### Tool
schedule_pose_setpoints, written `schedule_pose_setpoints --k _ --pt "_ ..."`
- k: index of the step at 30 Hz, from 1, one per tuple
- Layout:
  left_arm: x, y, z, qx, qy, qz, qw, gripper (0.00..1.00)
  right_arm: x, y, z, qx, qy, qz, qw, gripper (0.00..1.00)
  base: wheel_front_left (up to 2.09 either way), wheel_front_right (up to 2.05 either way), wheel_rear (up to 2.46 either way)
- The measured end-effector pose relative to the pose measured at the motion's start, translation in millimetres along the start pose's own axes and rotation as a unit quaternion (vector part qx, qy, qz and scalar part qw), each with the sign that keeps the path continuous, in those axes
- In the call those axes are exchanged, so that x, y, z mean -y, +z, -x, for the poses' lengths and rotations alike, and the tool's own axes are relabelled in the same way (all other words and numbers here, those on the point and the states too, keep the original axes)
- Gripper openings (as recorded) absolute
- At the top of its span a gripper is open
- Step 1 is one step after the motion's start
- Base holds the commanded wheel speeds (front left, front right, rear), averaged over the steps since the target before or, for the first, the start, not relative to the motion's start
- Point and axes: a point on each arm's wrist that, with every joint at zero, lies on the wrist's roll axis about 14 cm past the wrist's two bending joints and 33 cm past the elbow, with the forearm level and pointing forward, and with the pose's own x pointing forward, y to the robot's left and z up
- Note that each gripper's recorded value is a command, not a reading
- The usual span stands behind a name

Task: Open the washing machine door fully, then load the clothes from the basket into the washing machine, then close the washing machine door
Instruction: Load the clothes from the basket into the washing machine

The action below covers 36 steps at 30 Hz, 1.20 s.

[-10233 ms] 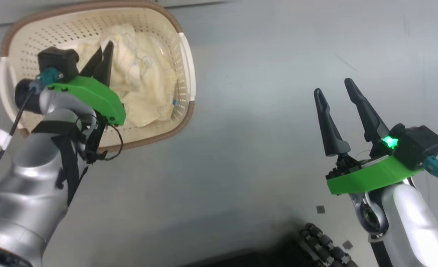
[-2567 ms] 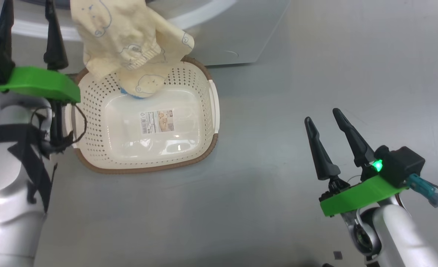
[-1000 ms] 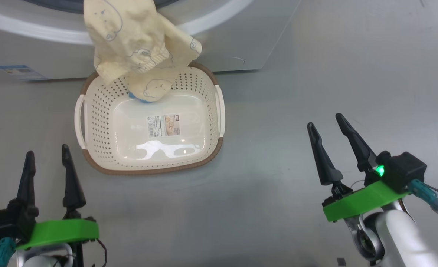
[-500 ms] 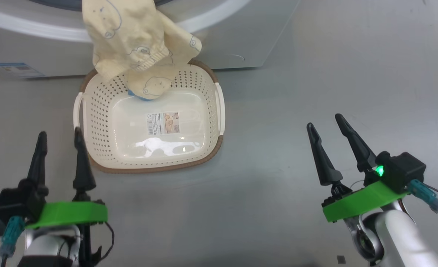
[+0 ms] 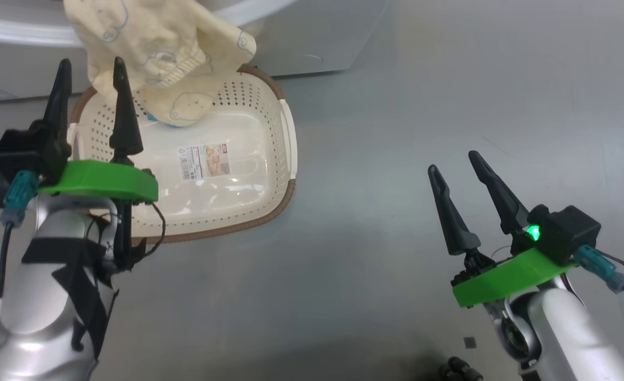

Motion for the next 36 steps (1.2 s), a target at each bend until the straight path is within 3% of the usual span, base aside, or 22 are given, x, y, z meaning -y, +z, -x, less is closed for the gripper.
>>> schedule_pose_setpoints --k 9,19,36 --pt "-0.5 -50.2 -34.6 -0.054 -0.013 0.024 0.998 1.00 12.7 -22.6 -3.9 -0.029 -0.016 -0.003 0.999 1.00 0.00 0.00 0.00" --pt "2.4 -111.1 -41.8 -0.115 -0.021 0.071 0.991 1.00 18.6 -44.3 -16.9 -0.049 -0.018 -0.008 0.999 1.00 0.00 0.00 0.00" --pt "13.7 -141.5 -53.1 -0.132 -0.035 0.140 0.981 1.00 19.3 -71.5 -33.0 -0.072 -0.010 -0.013 0.997 1.00 0.00 0.00 0.00"
